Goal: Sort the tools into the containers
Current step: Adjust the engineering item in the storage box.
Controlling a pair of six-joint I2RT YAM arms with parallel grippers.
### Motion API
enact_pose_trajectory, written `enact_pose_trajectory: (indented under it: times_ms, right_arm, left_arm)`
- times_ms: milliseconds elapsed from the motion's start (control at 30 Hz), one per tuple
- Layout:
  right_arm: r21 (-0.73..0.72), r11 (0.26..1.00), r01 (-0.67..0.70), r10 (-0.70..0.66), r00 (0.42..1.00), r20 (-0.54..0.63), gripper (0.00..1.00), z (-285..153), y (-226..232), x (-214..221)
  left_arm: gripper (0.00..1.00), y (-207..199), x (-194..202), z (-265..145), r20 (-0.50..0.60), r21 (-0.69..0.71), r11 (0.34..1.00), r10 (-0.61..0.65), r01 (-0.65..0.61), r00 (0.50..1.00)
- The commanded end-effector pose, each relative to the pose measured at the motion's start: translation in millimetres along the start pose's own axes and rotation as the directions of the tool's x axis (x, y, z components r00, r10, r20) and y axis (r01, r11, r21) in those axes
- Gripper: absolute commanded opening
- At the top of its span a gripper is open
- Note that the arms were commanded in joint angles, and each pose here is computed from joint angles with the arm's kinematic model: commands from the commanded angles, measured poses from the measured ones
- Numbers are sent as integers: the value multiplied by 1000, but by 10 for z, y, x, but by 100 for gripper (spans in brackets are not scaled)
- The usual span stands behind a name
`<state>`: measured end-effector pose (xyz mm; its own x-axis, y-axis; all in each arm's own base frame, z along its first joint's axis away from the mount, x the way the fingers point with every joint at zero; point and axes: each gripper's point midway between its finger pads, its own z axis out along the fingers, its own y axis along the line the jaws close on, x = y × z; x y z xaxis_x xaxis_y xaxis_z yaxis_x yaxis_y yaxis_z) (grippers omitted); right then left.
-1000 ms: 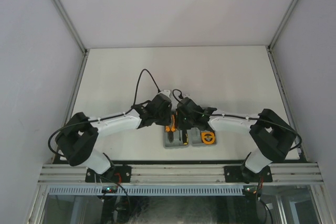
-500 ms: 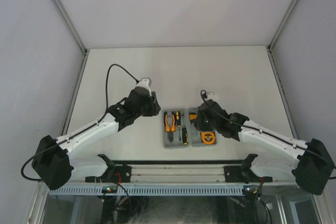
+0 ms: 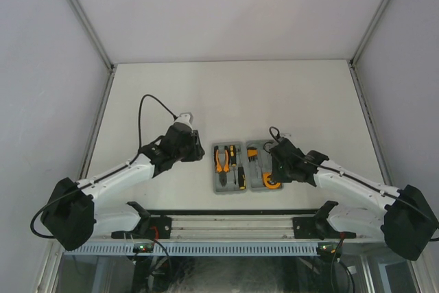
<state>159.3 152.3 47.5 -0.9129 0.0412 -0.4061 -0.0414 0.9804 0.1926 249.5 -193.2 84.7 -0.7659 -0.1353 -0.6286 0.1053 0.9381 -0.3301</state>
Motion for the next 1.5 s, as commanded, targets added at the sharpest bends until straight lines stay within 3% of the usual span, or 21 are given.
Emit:
enact_pose_trajectory:
  times_ms: [0,667,900,1033,1233,1367,1467]
  right_arm:
    - [-15,1000,16,-16,1000,-10,19,7,54,-12]
    - [169,975,147,-102,964,-247,19,263,-165,525]
    - [222,954,203,-125,939,-320,9,312,-226,736]
    - [165,973,162,-119,962,-246,9,250,-64,578]
    - [-101,992,69,-66,997,36,17,-156,444,-195]
    - [-192,981,-14,50,981,188,23,-444,364,-647]
    - [-205,976,-73,116,971,210,26,-485,165,-818]
  left_arm:
    - [44,-37,-27,27,21,27,999,-31,30,999]
    - [45,49,11,137,-5,46,996,-82,82,997]
    - [46,73,7,124,-1,48,995,-92,92,996]
    - [46,69,-8,100,4,55,994,-97,96,995]
    - [48,32,-58,63,15,77,992,-103,101,995]
    - [58,-48,-46,67,9,125,986,-112,110,994]
    - [63,-134,-32,82,1,172,975,-143,141,990]
